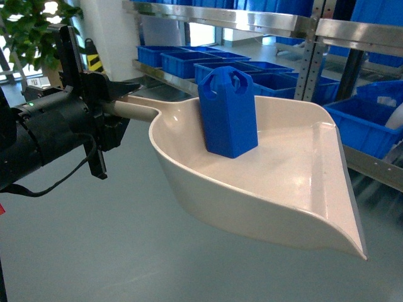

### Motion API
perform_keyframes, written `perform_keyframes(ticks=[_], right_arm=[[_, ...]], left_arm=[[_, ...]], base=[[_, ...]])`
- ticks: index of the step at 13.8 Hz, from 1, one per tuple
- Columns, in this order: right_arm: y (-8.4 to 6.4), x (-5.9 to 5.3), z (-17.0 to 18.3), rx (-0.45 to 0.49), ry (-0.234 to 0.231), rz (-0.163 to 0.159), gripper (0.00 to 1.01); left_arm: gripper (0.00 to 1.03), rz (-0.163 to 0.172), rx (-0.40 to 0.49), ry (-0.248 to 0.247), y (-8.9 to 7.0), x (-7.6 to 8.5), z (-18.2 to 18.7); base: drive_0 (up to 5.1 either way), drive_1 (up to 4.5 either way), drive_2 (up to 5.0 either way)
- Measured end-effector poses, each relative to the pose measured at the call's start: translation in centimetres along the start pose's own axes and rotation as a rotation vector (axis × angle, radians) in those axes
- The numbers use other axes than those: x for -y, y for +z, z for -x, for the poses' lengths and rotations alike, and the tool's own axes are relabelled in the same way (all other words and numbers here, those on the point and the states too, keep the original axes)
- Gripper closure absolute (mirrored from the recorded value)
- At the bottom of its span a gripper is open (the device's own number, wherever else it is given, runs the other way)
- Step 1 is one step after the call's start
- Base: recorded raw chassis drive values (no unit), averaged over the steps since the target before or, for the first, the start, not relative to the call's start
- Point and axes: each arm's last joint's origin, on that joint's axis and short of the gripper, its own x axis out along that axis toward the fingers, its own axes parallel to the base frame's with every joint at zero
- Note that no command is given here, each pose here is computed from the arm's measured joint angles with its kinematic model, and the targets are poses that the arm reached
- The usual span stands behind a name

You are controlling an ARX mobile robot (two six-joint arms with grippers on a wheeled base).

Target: Place part in tray to right shelf

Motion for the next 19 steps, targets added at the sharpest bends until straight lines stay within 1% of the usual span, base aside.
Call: perform_keyframes(ticks=[19], right_arm=[[0.0, 0.0, 0.0, 0.0, 0.0, 0.0, 0.03]], left_arm=[[0.9, 0.0, -0.003, 0.0, -0.05, 0.01, -0.01]], base=[[-1.6, -1.62, -1.6]])
